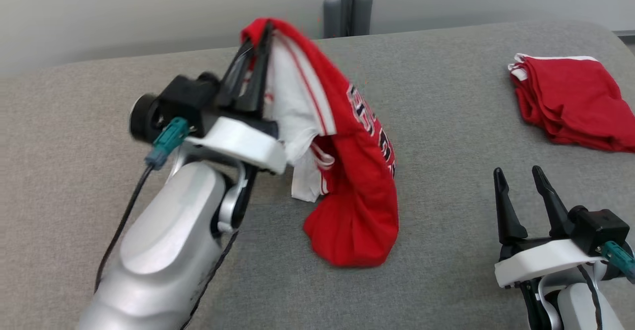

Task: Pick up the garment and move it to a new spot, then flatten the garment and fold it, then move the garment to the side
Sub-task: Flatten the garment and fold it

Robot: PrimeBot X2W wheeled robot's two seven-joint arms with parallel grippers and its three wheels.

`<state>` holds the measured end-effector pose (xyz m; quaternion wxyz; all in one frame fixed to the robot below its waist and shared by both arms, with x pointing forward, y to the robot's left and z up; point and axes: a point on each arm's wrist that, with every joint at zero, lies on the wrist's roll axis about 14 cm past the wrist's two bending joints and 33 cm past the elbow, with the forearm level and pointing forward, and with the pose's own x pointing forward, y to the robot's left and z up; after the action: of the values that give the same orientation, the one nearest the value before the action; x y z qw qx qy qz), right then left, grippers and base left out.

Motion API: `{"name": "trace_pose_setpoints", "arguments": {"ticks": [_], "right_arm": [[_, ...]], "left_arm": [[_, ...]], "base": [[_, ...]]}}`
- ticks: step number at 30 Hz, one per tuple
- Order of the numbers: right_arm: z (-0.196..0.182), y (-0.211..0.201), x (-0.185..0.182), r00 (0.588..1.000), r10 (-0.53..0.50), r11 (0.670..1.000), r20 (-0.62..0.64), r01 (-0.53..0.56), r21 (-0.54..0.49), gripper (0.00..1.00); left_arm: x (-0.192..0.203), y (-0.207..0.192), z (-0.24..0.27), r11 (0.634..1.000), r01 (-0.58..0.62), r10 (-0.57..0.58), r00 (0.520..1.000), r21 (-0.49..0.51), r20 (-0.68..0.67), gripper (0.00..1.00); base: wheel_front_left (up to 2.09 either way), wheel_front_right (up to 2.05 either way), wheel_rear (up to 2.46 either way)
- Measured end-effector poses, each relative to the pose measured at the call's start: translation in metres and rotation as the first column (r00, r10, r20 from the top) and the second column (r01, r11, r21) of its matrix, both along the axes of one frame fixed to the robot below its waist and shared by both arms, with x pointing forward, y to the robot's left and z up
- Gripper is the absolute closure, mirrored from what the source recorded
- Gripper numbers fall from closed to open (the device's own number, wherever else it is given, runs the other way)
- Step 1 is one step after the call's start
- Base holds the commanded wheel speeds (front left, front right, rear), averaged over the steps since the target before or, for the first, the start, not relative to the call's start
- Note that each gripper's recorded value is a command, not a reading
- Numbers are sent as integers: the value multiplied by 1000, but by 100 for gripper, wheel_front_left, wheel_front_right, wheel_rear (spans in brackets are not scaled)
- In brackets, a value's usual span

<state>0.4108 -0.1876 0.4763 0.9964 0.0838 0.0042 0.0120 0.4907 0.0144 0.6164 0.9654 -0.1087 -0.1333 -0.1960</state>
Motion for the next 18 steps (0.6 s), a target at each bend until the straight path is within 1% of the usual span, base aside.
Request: {"name": "trace_pose_setpoints", "arguments": {"ticks": [2,4,7,9,13,18], "right_arm": [[-3,6,1,1000,18,1000,-8,-18,2,0],[-6,14,3,999,38,999,-13,-38,4,0],[-8,27,6,997,76,997,-17,-76,6,0],[-9,34,7,995,98,995,-20,-98,7,0],[-13,41,8,993,119,993,-29,-119,8,0],[-17,52,6,988,151,989,-43,-150,12,0]], "left_arm": [[2,34,-29,996,-93,93,992,12,-79,100],[-1,68,-50,982,-187,188,973,20,-131,100],[-9,120,-76,947,-319,321,927,42,-195,100],[-17,147,-92,922,-384,385,892,53,-235,100],[-31,179,-114,885,-461,459,840,62,-289,100],[-44,196,-135,861,-503,495,800,71,-340,100]], "base": [[0,0,0],[0,0,0],[0,0,0],[0,0,0],[0,0,0],[0,0,0]]}}
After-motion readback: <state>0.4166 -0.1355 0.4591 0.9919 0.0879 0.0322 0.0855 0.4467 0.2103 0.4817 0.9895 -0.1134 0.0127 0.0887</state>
